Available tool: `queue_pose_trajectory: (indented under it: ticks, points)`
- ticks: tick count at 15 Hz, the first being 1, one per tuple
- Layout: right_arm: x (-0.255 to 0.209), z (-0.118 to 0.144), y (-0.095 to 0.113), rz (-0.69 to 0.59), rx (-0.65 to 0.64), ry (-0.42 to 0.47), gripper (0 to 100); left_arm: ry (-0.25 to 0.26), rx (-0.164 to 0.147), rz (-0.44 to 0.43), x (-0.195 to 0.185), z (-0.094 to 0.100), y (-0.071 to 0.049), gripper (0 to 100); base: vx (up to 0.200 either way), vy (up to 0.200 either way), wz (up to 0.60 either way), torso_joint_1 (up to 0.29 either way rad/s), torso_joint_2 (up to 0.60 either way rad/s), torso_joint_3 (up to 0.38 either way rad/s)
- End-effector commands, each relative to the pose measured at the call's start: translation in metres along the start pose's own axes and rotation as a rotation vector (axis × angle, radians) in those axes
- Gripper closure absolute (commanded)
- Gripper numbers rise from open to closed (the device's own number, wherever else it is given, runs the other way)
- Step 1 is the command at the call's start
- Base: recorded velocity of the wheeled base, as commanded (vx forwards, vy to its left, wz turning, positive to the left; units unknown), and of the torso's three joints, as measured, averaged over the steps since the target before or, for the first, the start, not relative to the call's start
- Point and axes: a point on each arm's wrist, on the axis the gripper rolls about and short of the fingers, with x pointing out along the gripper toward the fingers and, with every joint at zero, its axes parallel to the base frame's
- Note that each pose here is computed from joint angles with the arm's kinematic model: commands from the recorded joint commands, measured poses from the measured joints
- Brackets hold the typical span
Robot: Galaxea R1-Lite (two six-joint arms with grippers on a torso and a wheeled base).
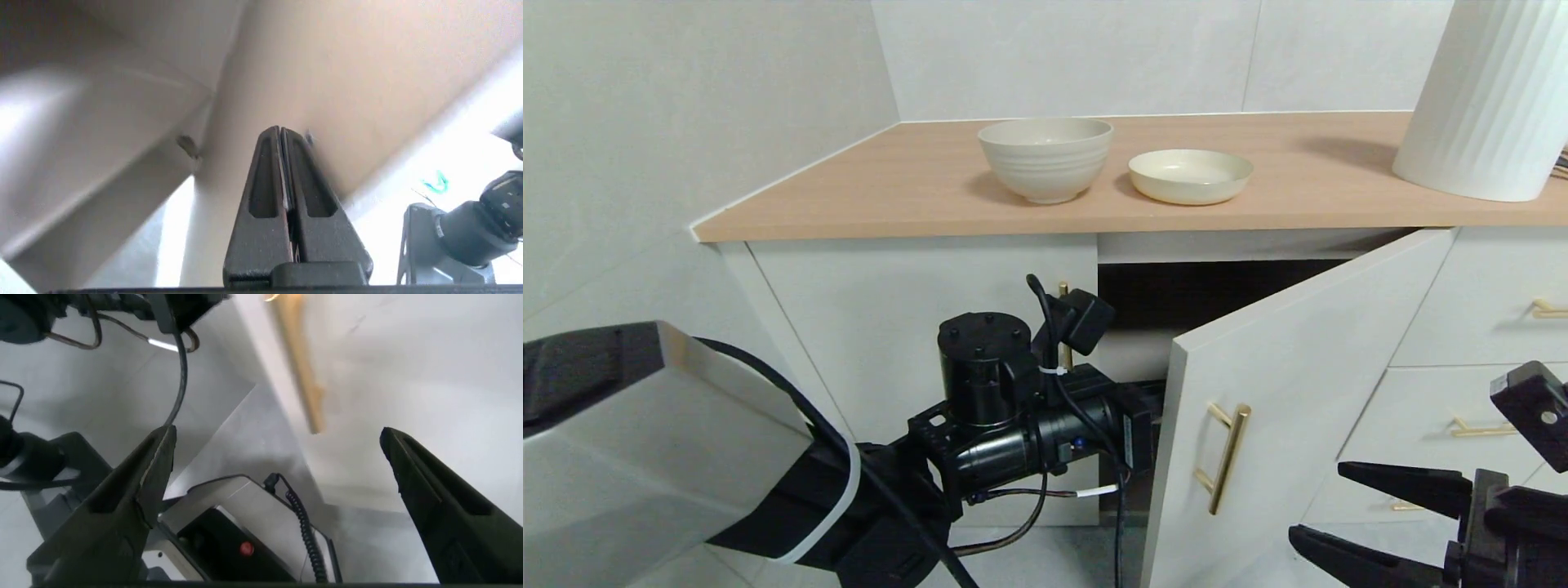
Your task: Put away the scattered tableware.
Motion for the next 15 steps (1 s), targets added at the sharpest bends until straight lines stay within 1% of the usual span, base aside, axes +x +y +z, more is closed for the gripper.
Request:
queue_pose_trajectory:
  ticks: [1, 6, 8, 10, 13, 15]
  points:
    - [0.000, -0.001, 0.000, 0.002, -0.002, 0.003, 0, -0.008, 0.003, 0.000, 0.000, 0.002, 0.000, 100, -0.200, 0.000, 0.00, 0.002, 0.00, 0.012]
    - [0.000, -0.001, 0.000, 0.002, -0.004, 0.001, 0, -0.006, 0.003, -0.001, 0.009, -0.001, 0.004, 100, 0.000, 0.000, 0.00, 0.000, 0.00, 0.000]
    - [0.000, -0.001, 0.000, 0.003, -0.005, 0.002, 0, -0.013, 0.002, -0.003, 0.013, 0.001, 0.006, 100, 0.000, 0.000, 0.00, 0.000, 0.00, 0.000]
    - [0.000, -0.002, 0.000, 0.002, -0.005, 0.006, 0, -0.021, 0.005, -0.006, 0.018, 0.003, 0.007, 100, -0.200, 0.000, 0.00, 0.000, 0.01, 0.005]
    - [0.000, -0.002, 0.000, 0.002, -0.005, 0.006, 0, -0.019, 0.003, -0.005, 0.025, -0.002, 0.011, 100, -0.200, 0.000, 0.00, 0.009, 0.00, 0.001]
    - [0.000, -0.002, 0.000, 0.002, -0.007, 0.006, 0, -0.031, 0.008, -0.002, 0.035, -0.002, 0.014, 100, 0.000, 0.000, 0.00, 0.000, 0.00, 0.000]
